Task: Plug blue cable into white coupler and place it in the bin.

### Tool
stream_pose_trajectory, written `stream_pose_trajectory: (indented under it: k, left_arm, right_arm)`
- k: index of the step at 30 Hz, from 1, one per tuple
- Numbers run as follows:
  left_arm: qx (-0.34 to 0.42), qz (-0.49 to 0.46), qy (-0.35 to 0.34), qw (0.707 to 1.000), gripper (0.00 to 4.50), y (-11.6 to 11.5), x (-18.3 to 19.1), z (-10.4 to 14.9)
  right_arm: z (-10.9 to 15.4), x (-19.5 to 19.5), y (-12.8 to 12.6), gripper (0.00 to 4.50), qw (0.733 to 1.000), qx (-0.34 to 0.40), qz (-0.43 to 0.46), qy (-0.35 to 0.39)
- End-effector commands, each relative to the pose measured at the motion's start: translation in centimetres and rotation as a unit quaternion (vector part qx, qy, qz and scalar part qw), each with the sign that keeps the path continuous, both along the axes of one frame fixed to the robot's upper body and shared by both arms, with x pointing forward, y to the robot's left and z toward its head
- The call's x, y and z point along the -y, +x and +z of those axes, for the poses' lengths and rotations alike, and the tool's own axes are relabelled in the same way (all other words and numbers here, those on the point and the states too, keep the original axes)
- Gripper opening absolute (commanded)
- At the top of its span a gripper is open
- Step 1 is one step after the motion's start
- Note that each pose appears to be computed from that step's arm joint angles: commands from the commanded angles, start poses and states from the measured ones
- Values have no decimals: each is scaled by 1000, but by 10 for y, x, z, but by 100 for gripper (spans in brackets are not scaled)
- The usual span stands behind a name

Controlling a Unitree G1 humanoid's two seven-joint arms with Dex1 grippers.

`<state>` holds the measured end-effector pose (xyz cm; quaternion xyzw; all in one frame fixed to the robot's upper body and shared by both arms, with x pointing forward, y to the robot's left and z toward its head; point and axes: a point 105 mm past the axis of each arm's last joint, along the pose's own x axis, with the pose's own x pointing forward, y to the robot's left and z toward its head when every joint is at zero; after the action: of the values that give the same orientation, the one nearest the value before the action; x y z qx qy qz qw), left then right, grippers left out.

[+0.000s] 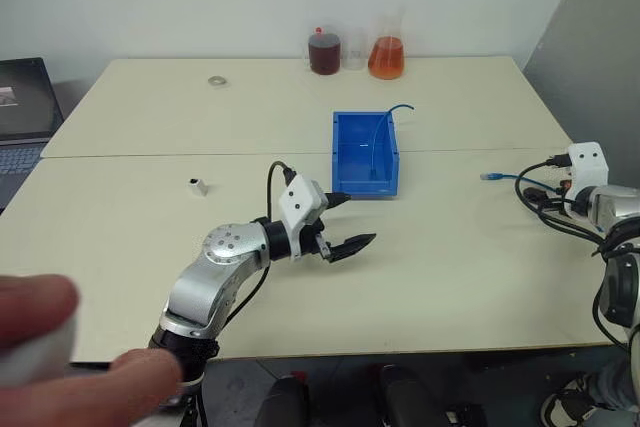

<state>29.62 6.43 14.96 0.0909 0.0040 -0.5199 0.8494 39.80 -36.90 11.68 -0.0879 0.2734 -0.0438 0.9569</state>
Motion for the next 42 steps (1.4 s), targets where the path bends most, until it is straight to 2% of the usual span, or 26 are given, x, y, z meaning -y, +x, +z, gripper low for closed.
stream_pose_trajectory:
  k: [1, 6, 10, 13, 21, 26, 31, 36, 39, 42]
  left_arm:
    - [15, 1, -8, 1000, 450, -9, -2, 9]
    - [11, 9, -5, 1000, 450, -12, -5, 9]
    - [11, 14, -7, 1000, 450, -11, -6, 10]
    - [9, 15, -6, 1000, 450, -11, -5, 9]
    - [8, 25, -9, 1000, 450, -12, -7, 9]
    - [9, 30, -9, 999, 450, -13, -9, 8]
    - [8, 26, -14, 1000, 450, -12, -5, 8]
    - [3, 20, -26, 999, 450, -11, 3, 4]
    - [-3, 12, -34, 999, 450, -13, 8, 1]
    - [-6, 6, -38, 999, 450, -14, 12, 0]
  right_arm:
    - [3, 16, -7, 447, 999, 3, -31, -13]
    - [-3, 9, -8, 447, 999, -6, -33, 32]
    - [-2, -9, -1, 447, 998, -14, 8, 61]
    - [-1, -15, 1, 392, 997, -15, 17, 69]
    - [0, -15, 3, 174, 998, -17, 17, 53]
    - [4, -14, 4, 67, 999, -19, 26, 26]
    - [18, 18, -1, 67, 997, -1, -50, -54]
    - [28, 31, -7, 67, 995, 5, -73, -63]
    - [26, 36, -13, 120, 996, -12, -65, -55]
    - [25, 42, -19, 204, 996, -16, -71, -49]
